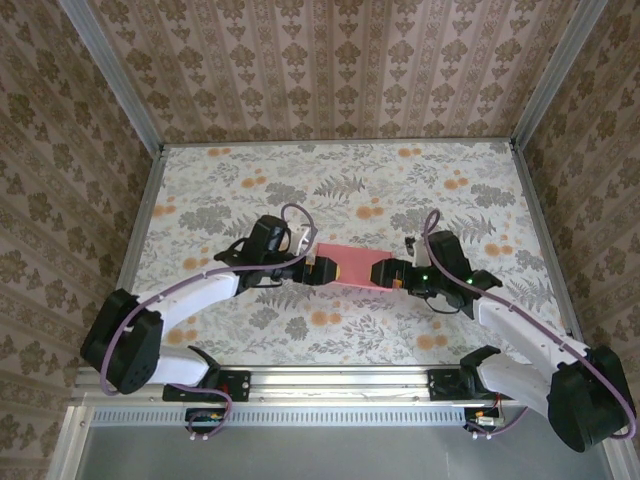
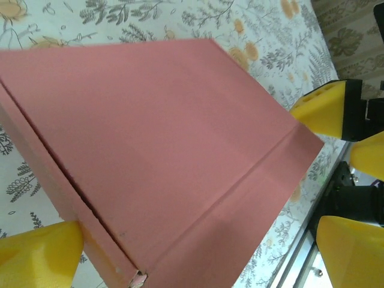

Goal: Fold the paper box

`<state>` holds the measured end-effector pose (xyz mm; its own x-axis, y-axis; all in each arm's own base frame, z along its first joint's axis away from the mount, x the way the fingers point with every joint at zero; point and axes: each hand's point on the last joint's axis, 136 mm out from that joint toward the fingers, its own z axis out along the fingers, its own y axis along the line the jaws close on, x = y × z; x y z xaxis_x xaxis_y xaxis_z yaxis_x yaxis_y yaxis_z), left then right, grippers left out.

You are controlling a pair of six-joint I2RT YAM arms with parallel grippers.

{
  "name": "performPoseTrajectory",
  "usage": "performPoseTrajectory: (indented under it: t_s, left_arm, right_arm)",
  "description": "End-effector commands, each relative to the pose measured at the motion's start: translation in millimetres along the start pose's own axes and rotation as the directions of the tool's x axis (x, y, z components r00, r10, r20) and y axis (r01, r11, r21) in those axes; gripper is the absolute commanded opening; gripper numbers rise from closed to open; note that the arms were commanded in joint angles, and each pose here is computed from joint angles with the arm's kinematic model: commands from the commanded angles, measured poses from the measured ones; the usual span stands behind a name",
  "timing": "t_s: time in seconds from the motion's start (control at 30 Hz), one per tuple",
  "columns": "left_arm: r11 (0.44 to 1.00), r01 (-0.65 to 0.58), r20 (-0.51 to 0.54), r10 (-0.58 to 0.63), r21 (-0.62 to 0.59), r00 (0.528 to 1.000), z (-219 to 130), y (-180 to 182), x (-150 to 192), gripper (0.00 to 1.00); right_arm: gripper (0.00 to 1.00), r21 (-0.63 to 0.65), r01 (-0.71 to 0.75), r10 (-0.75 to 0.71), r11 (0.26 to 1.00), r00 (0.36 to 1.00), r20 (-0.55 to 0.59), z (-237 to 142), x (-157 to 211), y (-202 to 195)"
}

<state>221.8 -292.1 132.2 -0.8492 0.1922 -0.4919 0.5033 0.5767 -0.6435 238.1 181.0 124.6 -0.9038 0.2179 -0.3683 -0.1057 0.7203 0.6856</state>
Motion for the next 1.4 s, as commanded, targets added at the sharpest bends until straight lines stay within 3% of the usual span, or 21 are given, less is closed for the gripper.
performPoseTrajectory:
  t_s: [0.0,0.2,0.4,0.63,1.37]
  left_arm:
    - [0.999,0.019,-0.004,-0.019,0.028,1.0,-13,-16,-8,1.0]
    - [0.996,0.091,-0.003,-0.091,0.022,0.996,-24,-23,-15,1.0]
    - [0.982,0.187,-0.029,-0.186,0.03,0.982,-30,-31,-17,1.0]
    - [0.947,0.316,-0.077,-0.311,0.06,0.947,-35,-32,-16,1.0]
    - [0.949,0.315,-0.094,-0.314,0.002,0.945,-26,-12,-11,1.0]
  right_arm:
    - [0.99,-0.034,0.016,-0.016,0.999,1.0,-0.007,-15,-5,19]
    - [0.98,-0.054,0.012,-0.012,0.998,1.0,0.011,-27,-15,36]
    - [0.85,-0.048,-0.017,0.017,0.999,1.0,0.01,-32,-21,42]
    - [0.82,-0.036,-0.042,0.042,0.998,0.999,-0.007,-38,-26,50]
    - [0.82,0.042,-0.062,0.064,0.997,0.997,-0.047,-11,-18,20]
